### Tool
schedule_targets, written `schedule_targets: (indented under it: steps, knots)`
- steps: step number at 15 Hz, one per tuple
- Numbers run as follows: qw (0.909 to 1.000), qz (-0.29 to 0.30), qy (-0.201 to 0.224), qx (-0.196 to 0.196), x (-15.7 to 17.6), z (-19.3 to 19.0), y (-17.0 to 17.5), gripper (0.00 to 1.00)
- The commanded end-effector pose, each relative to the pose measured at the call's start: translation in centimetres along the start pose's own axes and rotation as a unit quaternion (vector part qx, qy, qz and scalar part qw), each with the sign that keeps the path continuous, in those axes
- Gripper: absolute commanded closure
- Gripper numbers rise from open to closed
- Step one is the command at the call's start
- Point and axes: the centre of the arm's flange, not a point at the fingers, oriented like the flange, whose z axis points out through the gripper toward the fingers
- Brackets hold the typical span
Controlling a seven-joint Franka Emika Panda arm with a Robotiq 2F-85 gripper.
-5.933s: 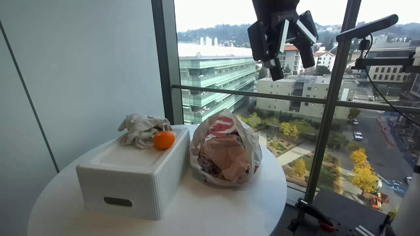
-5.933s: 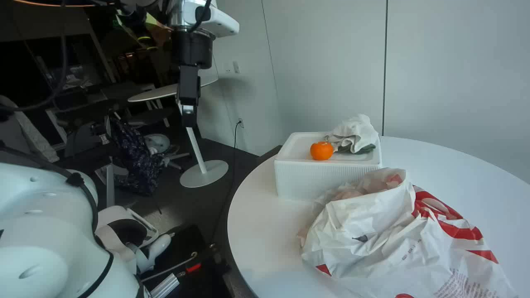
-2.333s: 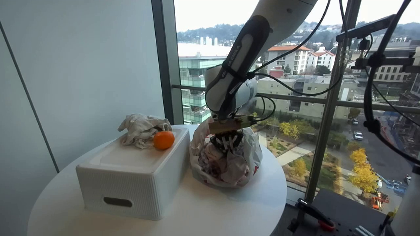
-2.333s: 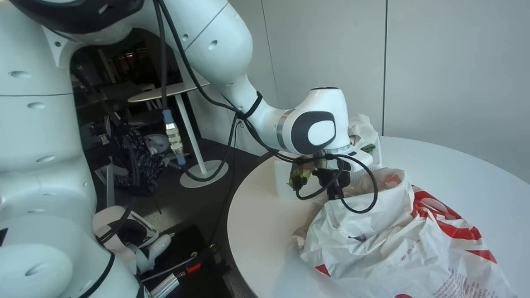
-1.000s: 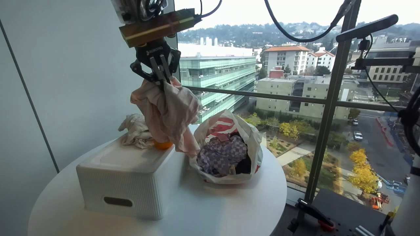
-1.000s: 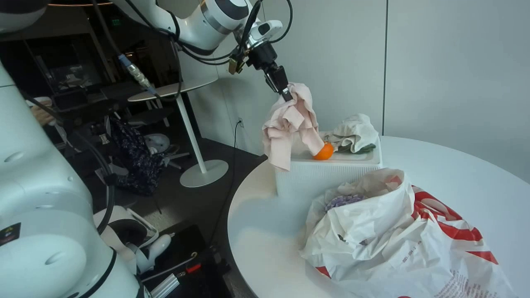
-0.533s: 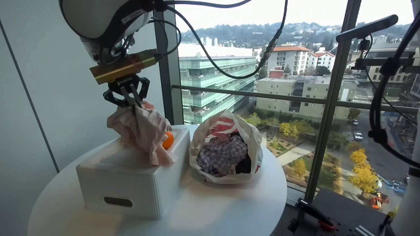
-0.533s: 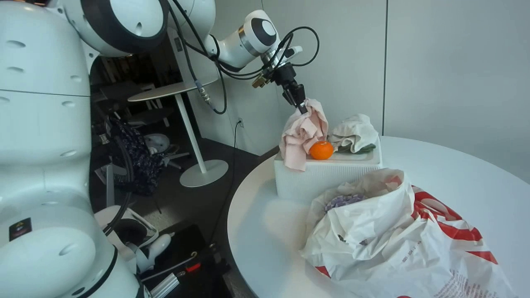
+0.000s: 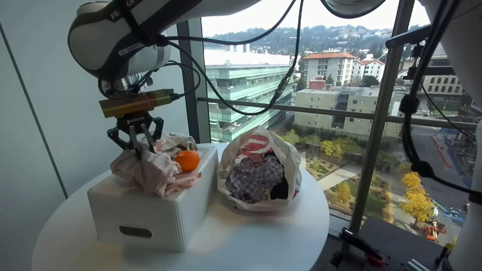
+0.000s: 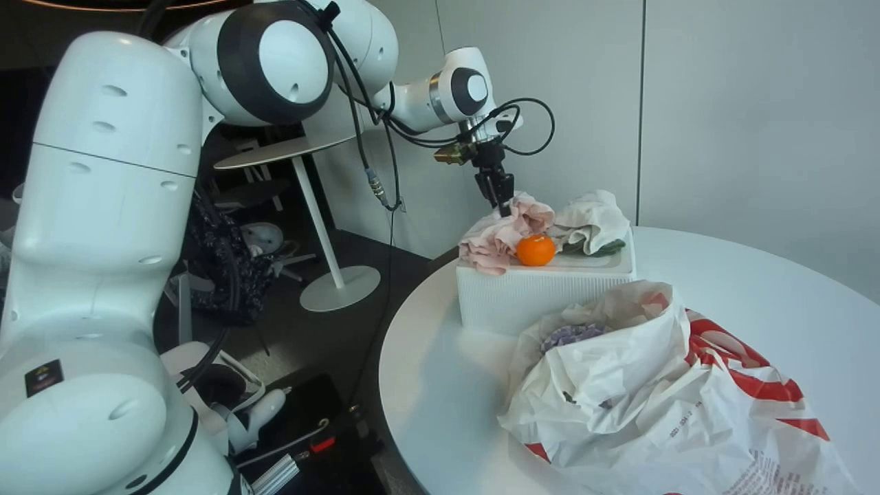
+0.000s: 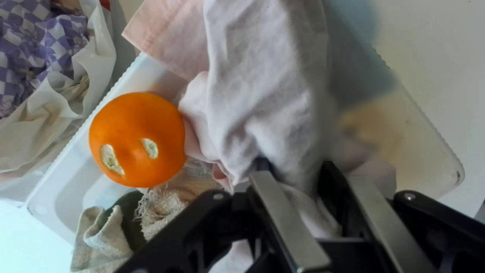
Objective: Unpack all the items from the plastic on the right and place them on the white storage box one by one
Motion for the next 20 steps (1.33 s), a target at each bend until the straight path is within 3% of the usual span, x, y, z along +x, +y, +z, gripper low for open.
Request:
schedule_targets:
  steps: [1,5,9,11,14,20]
  knots:
    - [0.9966,-0.007,-0.035,0.074,-0.5,-3.2,0.9,0.30]
    - [0.9946,0.012,-0.032,0.098,-2.8,-8.5,4.1,0.02]
    - [0.9946,0.081,-0.027,0.058,-5.9,-11.7,10.9,0.00]
    - [0.9900,0.130,-0.030,0.045,-7.5,-11.7,15.0,0.00]
    - [0.9780,0.194,-0.068,0.032,-9.2,-9.1,21.1,0.00]
    - [0.9468,0.308,-0.091,0.015,-8.8,2.7,31.9,0.00]
